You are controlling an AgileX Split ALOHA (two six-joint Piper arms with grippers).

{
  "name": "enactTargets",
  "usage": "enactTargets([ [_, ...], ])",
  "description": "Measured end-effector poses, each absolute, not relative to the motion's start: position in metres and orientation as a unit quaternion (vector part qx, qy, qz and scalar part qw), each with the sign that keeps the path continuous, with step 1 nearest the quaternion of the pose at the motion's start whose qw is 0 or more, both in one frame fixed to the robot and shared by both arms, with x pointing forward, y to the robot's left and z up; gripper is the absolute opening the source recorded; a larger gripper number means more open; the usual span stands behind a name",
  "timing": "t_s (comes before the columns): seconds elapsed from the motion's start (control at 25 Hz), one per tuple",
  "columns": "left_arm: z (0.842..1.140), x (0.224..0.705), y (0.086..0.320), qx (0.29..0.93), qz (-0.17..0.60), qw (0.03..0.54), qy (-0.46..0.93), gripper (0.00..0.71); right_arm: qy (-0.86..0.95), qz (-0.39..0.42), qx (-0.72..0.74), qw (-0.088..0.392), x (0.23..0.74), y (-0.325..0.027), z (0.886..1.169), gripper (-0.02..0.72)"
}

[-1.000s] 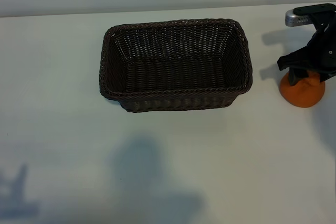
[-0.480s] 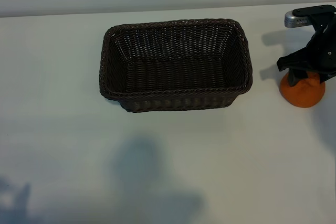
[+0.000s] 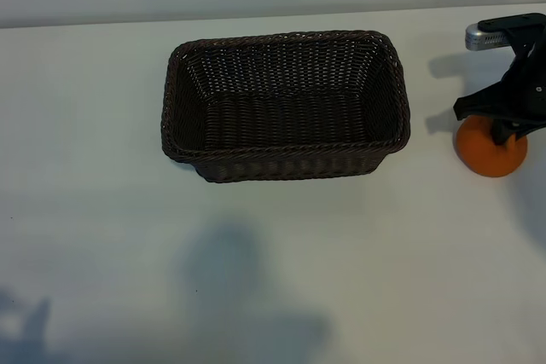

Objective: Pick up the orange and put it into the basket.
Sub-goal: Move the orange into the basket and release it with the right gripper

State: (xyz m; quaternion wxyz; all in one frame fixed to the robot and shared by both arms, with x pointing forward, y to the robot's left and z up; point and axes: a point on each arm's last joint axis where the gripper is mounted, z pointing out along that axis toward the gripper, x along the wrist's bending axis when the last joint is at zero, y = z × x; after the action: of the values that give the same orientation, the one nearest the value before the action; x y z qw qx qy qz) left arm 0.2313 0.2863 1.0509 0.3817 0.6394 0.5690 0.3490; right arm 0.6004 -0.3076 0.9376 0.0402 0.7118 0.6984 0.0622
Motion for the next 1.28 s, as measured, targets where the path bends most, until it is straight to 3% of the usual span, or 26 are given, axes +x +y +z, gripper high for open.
enactTargets([
  [0.16,1.051,0.231,0.286,0.639,0.349,0.381,0.569,0.594,0.702,0.054,0.71,0.036,0.604,-0.308,0.956,0.099],
  [0.44,1.051,0.231,0.286,0.639,0.349,0.381,0.569,0.594,0.697,0.102,0.704,0.086,0.611,-0.308,1.053,0.099],
  [0.68,1.051,0.231,0.286,0.639,0.349,0.381,0.569,0.594,0.7,0.137,0.694,0.098,0.615,-0.298,1.099,0.095],
  [1.04,1.051,0.231,0.286,0.64,0.349,0.381,0.569,0.594,0.762,0.189,0.614,0.083,0.619,-0.2,1.116,0.095],
  [1.28,1.051,0.231,0.286,0.639,0.349,0.381,0.569,0.594,0.8,0.186,0.567,0.064,0.628,-0.143,1.096,0.095],
])
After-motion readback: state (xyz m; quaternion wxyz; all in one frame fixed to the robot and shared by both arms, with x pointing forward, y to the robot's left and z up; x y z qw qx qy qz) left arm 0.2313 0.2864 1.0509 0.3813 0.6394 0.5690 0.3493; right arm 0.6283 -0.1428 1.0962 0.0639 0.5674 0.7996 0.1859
